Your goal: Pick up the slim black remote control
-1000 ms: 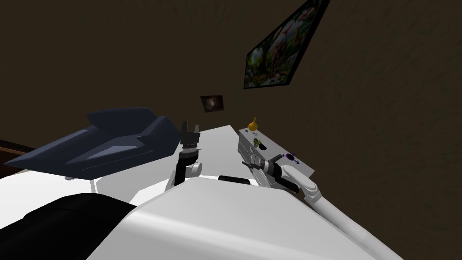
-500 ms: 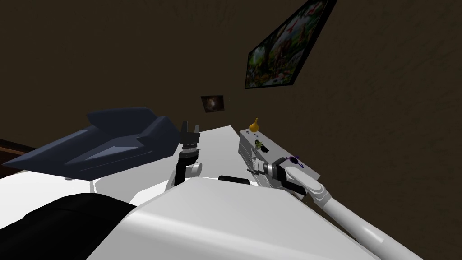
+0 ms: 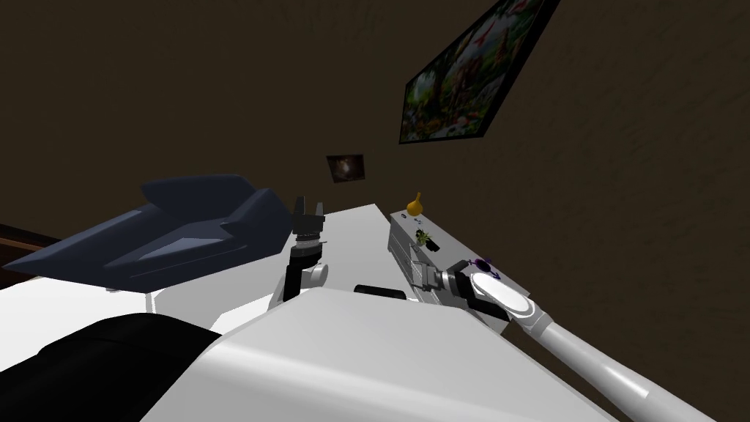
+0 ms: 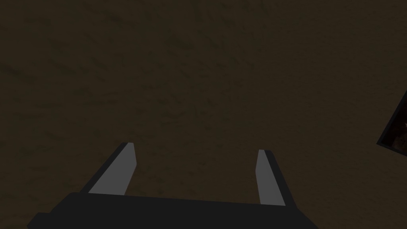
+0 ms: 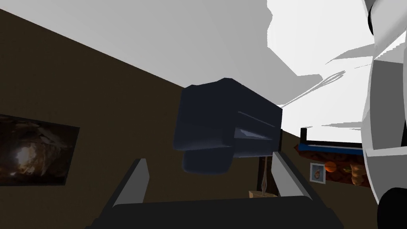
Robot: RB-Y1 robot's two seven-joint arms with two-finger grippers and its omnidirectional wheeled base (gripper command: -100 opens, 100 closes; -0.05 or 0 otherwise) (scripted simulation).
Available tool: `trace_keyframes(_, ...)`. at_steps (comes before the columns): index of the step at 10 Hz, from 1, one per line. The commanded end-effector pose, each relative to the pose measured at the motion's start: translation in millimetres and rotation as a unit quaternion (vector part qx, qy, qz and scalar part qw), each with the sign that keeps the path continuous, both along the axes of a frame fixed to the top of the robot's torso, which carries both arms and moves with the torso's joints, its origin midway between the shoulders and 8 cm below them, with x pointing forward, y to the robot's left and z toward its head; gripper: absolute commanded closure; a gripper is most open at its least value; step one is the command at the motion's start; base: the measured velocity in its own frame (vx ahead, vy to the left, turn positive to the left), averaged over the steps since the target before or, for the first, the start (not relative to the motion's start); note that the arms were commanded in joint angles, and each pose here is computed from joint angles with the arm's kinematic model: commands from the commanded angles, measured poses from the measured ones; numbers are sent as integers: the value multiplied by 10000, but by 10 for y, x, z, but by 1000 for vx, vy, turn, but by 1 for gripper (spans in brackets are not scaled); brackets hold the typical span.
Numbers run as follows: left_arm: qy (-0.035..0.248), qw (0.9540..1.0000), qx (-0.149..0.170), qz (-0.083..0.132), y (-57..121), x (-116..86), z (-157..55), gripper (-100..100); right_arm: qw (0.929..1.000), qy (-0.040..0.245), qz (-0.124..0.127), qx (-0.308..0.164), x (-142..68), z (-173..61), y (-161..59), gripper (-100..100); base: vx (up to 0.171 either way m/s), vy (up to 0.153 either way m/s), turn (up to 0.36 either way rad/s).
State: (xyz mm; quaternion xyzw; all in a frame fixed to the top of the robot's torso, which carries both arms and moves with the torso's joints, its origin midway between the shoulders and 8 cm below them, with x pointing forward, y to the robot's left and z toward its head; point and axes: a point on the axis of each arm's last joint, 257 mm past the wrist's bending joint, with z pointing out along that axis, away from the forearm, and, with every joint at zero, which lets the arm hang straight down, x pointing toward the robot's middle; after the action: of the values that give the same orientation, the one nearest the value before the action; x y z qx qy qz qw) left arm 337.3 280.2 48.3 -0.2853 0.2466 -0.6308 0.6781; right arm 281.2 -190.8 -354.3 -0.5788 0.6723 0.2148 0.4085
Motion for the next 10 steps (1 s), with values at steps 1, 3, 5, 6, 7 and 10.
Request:
trace_keyframes(1,0,10000,0,0,0,0,0,0,9985,-8,173,-522,-77,-224,-301,-100,65,6,25)
trace_keyframes(3,0,10000,0,0,0,0,0,0,9945,-19,340,-995,-156,-383,-580,-100,64,1,27)
trace_keyframes(5,0,10000,0,0,0,0,0,0,9871,-37,545,-1505,-246,-536,-883,-100,65,3,25)
trace_keyframes(6,0,10000,0,0,0,0,0,0,9863,-51,571,-1548,-249,-547,-897,-100,60,11,16)
trace_keyframes(7,0,10000,0,0,0,0,0,0,9789,-15,708,-1917,-333,-647,-1165,-100,64,-7,32)
trace_keyframes(10,0,10000,0,0,0,0,0,0,9669,-6,922,-2379,-431,-755,-1473,-100,68,-7,26)
